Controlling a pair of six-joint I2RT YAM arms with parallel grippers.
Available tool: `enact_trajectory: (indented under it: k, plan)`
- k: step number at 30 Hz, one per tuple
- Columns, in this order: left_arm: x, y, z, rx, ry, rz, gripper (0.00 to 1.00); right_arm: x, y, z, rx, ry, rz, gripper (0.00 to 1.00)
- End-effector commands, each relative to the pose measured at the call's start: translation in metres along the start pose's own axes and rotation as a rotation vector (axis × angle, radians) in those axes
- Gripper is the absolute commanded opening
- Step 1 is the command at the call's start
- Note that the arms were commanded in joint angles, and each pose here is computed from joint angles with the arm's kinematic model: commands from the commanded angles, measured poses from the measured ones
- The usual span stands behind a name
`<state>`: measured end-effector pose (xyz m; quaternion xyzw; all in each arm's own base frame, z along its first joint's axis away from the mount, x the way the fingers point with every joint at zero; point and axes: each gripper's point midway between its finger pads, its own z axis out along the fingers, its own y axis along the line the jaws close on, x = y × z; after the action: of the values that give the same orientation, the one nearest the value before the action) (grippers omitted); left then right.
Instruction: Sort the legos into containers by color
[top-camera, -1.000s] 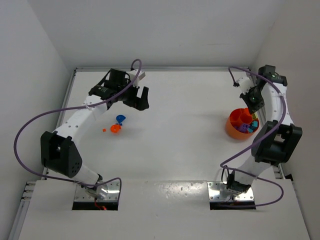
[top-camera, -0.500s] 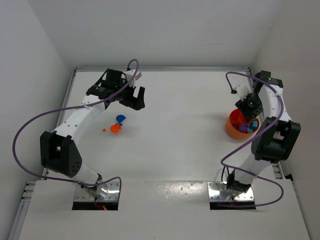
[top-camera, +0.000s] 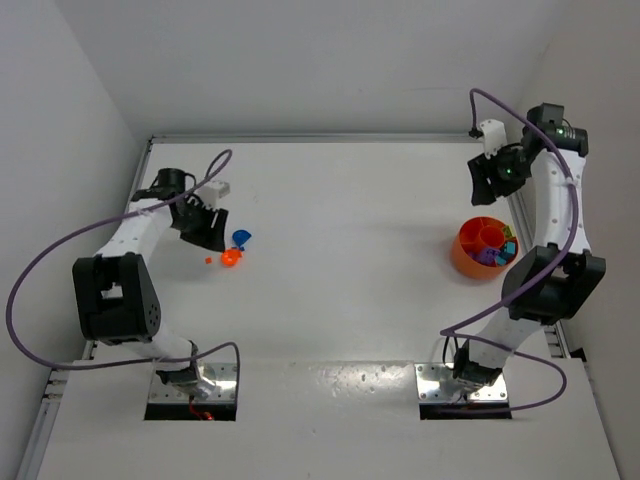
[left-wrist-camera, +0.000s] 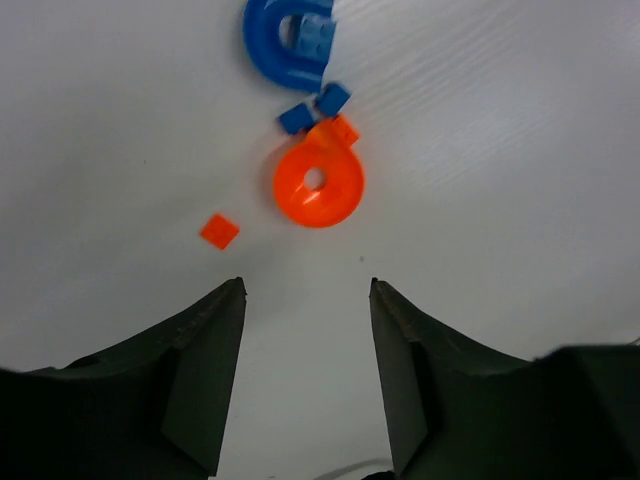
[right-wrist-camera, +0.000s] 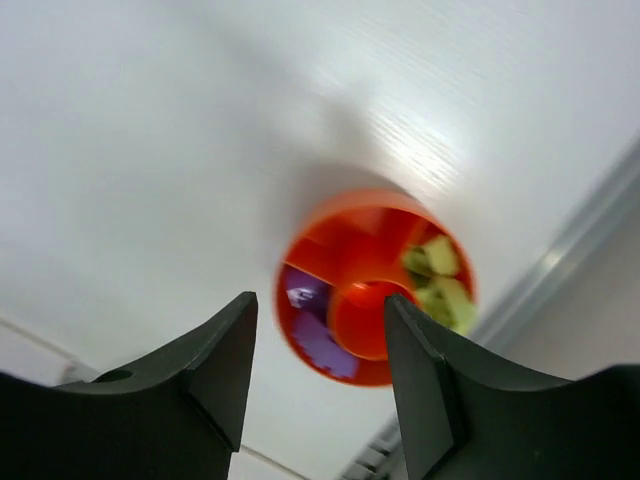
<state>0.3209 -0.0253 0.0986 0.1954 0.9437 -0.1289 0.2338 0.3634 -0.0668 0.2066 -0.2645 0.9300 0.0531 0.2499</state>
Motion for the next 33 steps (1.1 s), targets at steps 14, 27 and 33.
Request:
enact_trajectory:
  k: [14,27,33]
  plan:
    - [0.028,0.032,0.036,0.373,0.068,-0.171,0.50,0.002,0.081,0.011,-0.285,-0.095,0.121,0.54]
    - [0.029,0.023,0.067,0.408,0.103,-0.190,0.49,0.005,0.085,0.012,-0.297,-0.094,0.126,0.52]
    - [0.029,0.014,0.080,0.434,0.117,-0.169,0.36,0.008,0.089,0.012,-0.315,-0.088,0.135,0.51]
